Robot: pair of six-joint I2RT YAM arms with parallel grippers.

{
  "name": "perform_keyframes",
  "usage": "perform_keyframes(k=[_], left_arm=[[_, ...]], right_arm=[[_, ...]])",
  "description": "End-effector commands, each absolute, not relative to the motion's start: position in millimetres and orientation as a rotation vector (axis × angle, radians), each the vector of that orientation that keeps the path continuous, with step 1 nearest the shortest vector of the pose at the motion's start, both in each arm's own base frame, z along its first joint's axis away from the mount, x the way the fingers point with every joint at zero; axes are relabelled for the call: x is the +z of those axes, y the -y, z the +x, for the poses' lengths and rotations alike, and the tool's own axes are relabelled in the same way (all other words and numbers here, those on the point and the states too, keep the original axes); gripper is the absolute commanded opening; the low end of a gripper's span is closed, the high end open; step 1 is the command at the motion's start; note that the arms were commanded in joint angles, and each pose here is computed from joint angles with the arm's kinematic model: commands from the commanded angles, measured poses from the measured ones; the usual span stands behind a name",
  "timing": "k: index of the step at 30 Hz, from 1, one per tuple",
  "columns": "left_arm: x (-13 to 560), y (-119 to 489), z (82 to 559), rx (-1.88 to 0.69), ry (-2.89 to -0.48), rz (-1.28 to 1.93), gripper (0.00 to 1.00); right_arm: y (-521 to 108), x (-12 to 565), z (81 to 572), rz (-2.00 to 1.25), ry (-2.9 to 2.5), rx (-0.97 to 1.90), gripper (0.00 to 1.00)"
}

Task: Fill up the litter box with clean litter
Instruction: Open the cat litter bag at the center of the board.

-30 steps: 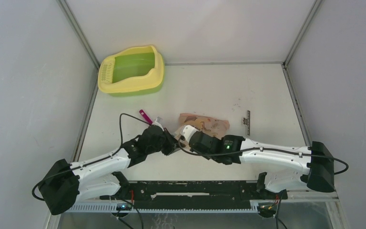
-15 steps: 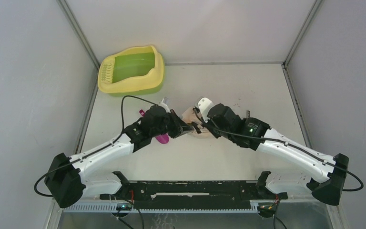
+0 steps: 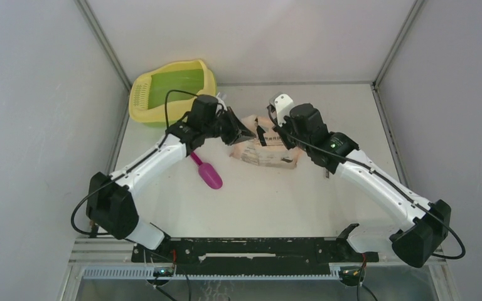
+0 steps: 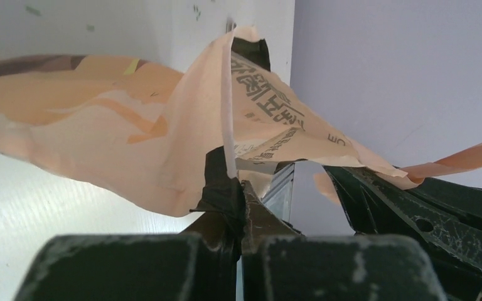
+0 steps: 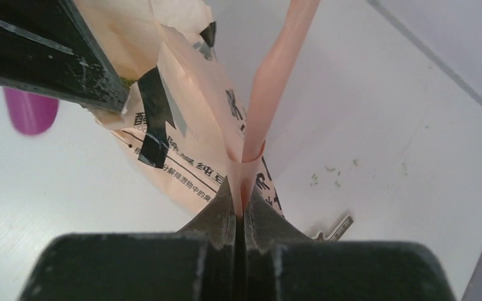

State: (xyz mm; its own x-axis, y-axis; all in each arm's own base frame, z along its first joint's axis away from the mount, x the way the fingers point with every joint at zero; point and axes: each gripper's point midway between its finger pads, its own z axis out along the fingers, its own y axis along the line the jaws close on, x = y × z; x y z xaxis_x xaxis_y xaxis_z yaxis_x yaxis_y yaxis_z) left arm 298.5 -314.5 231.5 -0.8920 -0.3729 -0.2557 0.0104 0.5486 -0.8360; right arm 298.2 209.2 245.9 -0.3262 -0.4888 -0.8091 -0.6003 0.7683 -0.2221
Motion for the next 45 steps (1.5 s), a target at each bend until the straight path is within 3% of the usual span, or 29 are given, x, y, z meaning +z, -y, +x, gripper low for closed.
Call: perform_keyframes(k=[1, 7, 12, 15, 18, 23, 27, 31, 36, 42, 45], left_arm=[[294.8, 320.5, 328.6, -1.385, -2.246, -0.126, 0.02], [326.0, 326.8, 367.8, -1.407, -2.209, -0.096, 0.03], [349.6, 327.1, 373.1, -1.397, -2.145, -0.056, 0.04], [307.4, 319.9, 361.9, -1.340, -2.225, -0.072, 0.04], [228.7, 313.3, 339.0, -1.246, -2.353, -0.117, 0.04], [94.4, 315.3, 262.5, -1.211, -2.596, -0.181, 0.04], [69.1, 317.0, 210.5, -1.262, -2.623, -0.208, 0.07], [74.4, 306.5, 191.1, -1.222, -2.611, -0.206, 0.13], [84.0, 291.8, 189.7, -1.112, -2.619, -0.184, 0.28], [119.4, 289.1, 191.8, -1.103, -2.569, -0.123, 0.50], [138.1, 287.1, 188.6, -1.121, -2.544, -0.095, 0.54]], right_arm=[[-223.7, 327.3, 343.7, -0.680, -1.715, 0.209, 0.00], [-210.3, 367.3, 382.8, -0.607, -1.638, 0.139, 0.00], [-209.3, 388.6, 387.6, -0.586, -1.568, 0.107, 0.00], [-216.7, 353.9, 380.3, -0.645, -1.626, 0.122, 0.00], [-222.0, 295.4, 362.7, -0.686, -1.724, 0.151, 0.00], [-228.6, 197.9, 311.1, -0.726, -1.877, 0.219, 0.00], [-226.7, 168.8, 263.9, -0.773, -1.924, 0.227, 0.00], [-221.5, 174.6, 248.1, -0.734, -1.945, 0.243, 0.00], [-211.9, 172.8, 237.3, -0.698, -2.006, 0.236, 0.08], [-212.8, 178.5, 218.0, -0.686, -2.091, 0.286, 0.39], [-210.2, 181.1, 212.2, -0.680, -2.124, 0.282, 0.43]])
